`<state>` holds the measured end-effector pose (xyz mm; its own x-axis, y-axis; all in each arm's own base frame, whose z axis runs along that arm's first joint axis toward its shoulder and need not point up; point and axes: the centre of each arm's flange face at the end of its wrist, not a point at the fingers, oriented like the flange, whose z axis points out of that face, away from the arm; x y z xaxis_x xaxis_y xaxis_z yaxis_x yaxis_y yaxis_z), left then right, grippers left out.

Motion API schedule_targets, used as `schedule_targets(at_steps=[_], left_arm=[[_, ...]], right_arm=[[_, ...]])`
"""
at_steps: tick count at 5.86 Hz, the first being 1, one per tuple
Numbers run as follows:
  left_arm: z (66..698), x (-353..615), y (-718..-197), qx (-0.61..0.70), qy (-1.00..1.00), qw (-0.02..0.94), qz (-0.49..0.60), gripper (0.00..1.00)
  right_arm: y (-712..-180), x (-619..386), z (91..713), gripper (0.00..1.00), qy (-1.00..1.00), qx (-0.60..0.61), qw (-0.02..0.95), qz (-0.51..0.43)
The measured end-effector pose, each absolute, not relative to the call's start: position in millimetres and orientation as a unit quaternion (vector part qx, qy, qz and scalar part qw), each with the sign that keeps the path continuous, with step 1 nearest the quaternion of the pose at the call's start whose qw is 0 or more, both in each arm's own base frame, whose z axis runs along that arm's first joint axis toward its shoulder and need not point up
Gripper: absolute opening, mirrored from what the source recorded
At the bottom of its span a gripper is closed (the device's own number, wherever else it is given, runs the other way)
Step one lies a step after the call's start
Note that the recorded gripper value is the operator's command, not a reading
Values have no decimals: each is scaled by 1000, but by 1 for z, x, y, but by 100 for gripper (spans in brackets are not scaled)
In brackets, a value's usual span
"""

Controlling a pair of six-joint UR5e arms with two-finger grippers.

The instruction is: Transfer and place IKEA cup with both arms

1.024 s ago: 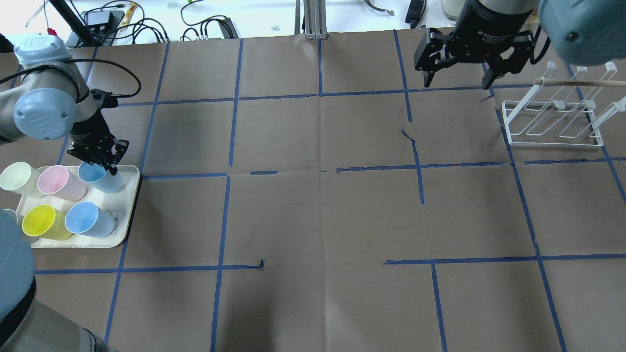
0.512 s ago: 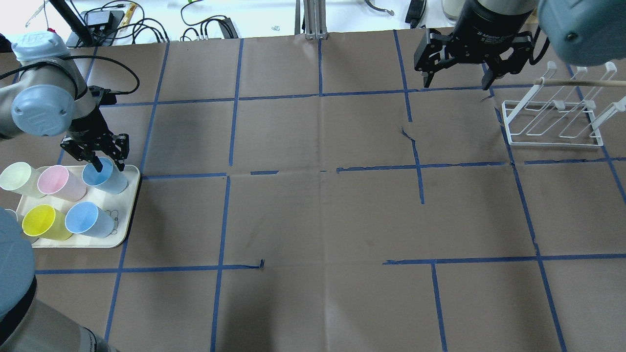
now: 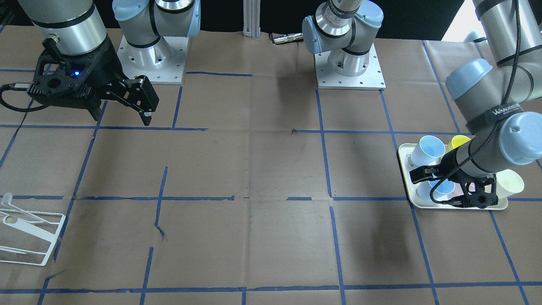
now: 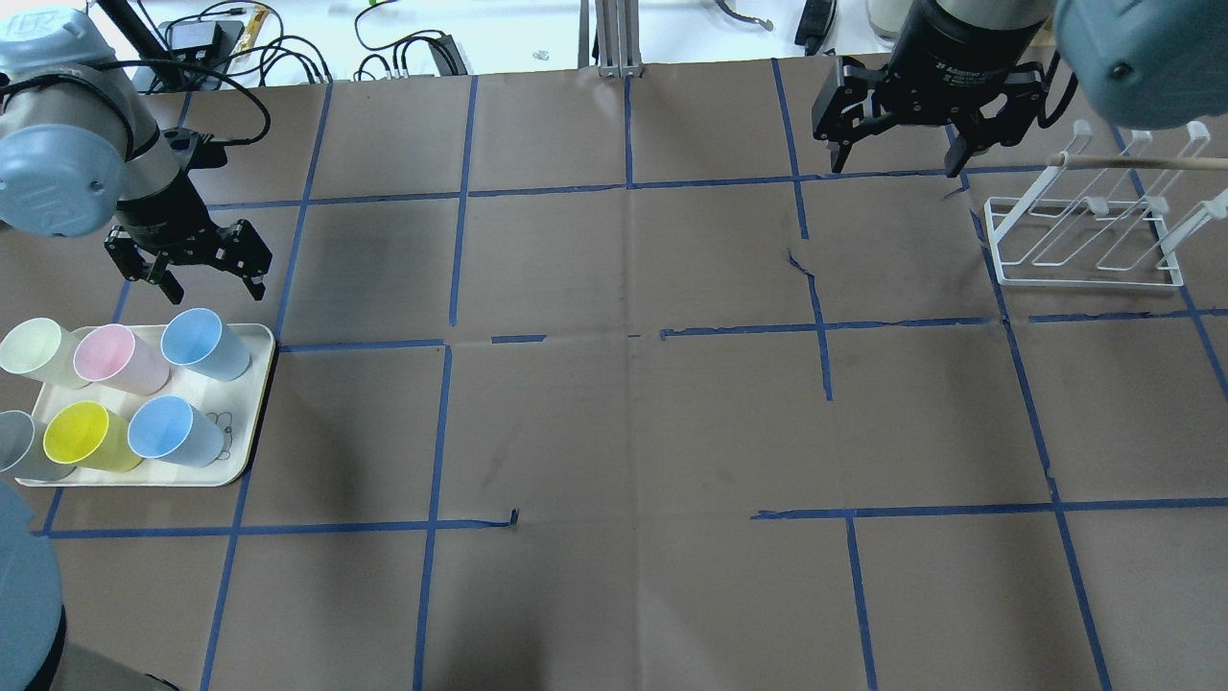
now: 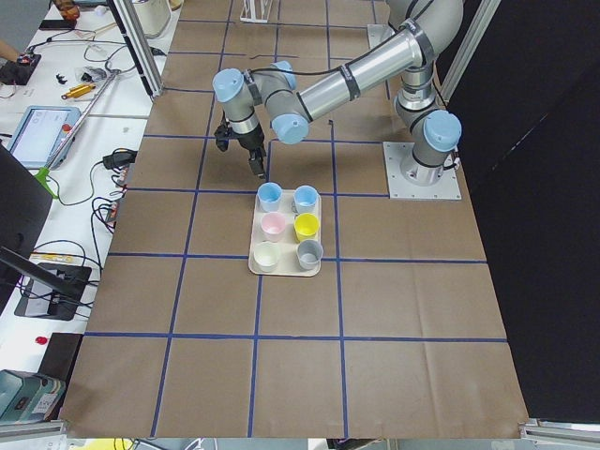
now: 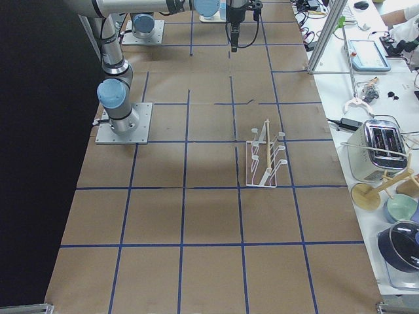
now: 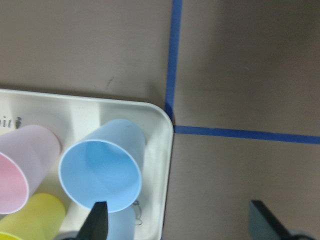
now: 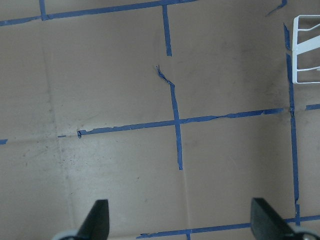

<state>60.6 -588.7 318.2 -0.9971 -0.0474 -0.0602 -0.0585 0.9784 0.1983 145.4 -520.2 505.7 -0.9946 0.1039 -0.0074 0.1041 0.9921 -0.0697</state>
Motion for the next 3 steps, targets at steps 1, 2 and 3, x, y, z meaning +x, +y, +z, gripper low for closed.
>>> schedule_targets(at_steps=[1, 2, 3], left_arm=[[353, 21, -583, -12, 996, 19, 91, 98], [386, -26, -572, -8, 997, 14, 73, 98], [414, -69, -556, -9, 998, 4, 54, 98]], right_arm=[[-520, 145, 505, 100, 998, 52, 2, -35], [-520, 145, 505, 100, 998, 52, 2, -34], [-520, 145, 505, 100, 998, 52, 2, -34]])
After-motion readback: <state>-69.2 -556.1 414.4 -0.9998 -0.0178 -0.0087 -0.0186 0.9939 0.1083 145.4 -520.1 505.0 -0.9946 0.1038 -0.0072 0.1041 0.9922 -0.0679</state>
